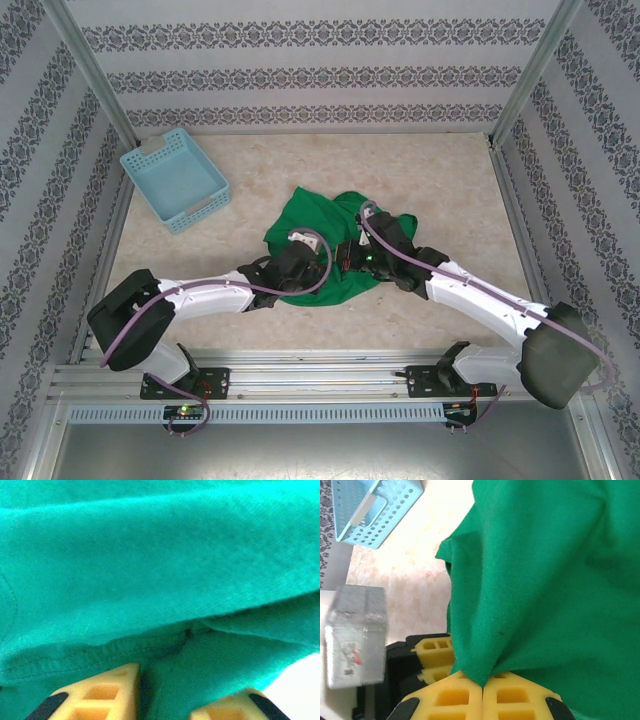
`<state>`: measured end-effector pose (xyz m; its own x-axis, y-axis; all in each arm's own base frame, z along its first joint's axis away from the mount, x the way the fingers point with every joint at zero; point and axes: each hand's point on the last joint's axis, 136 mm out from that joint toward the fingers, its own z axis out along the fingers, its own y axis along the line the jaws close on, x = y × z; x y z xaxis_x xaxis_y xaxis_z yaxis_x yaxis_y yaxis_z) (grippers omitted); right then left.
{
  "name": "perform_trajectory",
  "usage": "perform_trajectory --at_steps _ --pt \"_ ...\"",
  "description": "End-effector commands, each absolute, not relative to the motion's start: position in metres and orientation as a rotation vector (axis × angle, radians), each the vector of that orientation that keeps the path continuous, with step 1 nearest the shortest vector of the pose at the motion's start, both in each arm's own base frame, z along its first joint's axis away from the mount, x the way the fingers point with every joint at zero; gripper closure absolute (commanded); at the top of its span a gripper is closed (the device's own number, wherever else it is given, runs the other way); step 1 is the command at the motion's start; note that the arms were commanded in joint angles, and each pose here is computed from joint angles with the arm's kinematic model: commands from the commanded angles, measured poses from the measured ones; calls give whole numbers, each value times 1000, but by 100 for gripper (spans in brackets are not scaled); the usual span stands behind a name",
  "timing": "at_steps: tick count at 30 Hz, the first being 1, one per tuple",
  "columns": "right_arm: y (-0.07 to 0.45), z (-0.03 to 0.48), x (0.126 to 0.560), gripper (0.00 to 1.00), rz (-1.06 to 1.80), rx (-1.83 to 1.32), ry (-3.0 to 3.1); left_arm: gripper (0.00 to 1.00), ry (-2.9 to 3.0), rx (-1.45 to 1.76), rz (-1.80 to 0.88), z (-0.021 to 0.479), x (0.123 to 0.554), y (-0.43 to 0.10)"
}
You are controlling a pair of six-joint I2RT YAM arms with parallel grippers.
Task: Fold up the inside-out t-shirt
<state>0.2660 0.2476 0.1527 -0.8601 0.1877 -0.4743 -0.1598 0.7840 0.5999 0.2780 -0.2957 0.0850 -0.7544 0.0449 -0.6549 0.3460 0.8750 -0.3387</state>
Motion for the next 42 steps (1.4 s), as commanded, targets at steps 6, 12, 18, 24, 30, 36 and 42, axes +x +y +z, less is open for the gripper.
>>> perform_trajectory --at_steps 6,12,18,24,30,36,42 --pt "191 134 288 100 806 205 2494 100 2286 299 -605 96 272 -282" --pt "170 107 333 100 647 185 2534 100 2307 317 -627 91 270 -284" --pt "168 117 347 87 543 94 2510 100 2313 300 -680 95 278 -297" --pt "175 144 299 66 465 -87 2462 100 2299 280 -722 102 286 -302" --pt "194 125 264 66 537 -128 2489 100 2290 265 -750 106 289 -303" --pt "207 106 271 68 465 -175 2534 100 2294 262 -760 107 288 -304" --pt "209 100 287 67 353 -185 2533 100 2285 249 -781 111 287 -304"
